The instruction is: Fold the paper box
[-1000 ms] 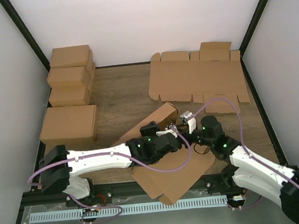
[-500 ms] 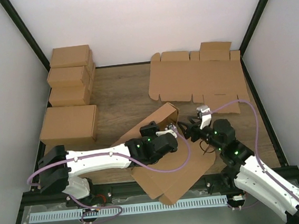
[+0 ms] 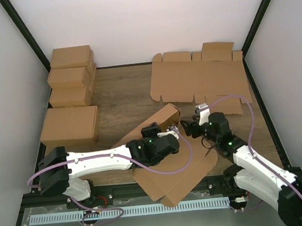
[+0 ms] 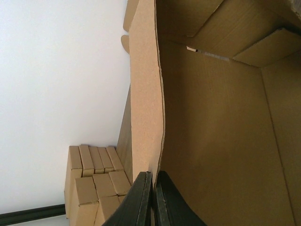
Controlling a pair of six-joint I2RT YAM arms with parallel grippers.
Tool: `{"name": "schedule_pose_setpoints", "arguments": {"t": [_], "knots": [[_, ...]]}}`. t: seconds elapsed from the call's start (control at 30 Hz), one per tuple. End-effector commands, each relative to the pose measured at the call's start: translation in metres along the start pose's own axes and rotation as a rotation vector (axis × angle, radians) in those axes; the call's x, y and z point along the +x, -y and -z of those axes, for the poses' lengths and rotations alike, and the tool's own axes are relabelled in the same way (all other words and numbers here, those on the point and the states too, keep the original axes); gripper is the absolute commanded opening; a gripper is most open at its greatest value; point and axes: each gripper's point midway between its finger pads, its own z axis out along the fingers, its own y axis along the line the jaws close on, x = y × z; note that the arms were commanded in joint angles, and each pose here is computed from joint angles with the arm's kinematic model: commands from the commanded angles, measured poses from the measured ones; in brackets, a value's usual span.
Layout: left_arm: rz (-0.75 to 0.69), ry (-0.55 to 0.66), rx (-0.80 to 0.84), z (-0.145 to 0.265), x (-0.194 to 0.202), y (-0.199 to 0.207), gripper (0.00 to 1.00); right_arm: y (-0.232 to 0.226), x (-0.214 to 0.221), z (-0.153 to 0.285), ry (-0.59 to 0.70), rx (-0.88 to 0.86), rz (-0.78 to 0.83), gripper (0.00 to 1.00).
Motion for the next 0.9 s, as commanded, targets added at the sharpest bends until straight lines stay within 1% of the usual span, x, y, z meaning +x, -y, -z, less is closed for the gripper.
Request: {"name": "schedule_pose_setpoints", "arguments": {"t": [0.0,0.07,0.17,0.3,0.47,0.7,0.87], "knots": [[-0.038,0.008,0.048,0.001,0.001,0.014,0.04,-0.031,-0.029,-0.007,0.048,-0.151,0.138,0.73],[-0.042,0.005,0.048,0.001,0.001,0.015,0.04,-0.038,-0.023,-0.014,0.02,-0.2,0.173,0.72],[-0.043,0.007,0.051,0.001,0.001,0.016,0.04,-0.047,-0.02,-0.018,0.022,-0.264,0.224,0.73],[-0.049,0.011,0.057,0.002,0.0,0.019,0.04,-0.044,-0.02,-0.029,0.037,-0.251,0.246,0.73],[-0.057,0.014,0.069,0.003,-0.001,0.024,0.04,-0.047,-0.023,-0.04,0.062,-0.277,0.253,0.72],[-0.074,0.007,0.087,0.002,0.0,0.033,0.04,-0.055,-0.024,-0.04,0.135,-0.338,0.28,0.68],[-0.06,0.008,0.103,0.003,-0.002,0.035,0.04,-0.055,-0.017,-0.044,0.144,-0.327,0.292,0.61]]}}
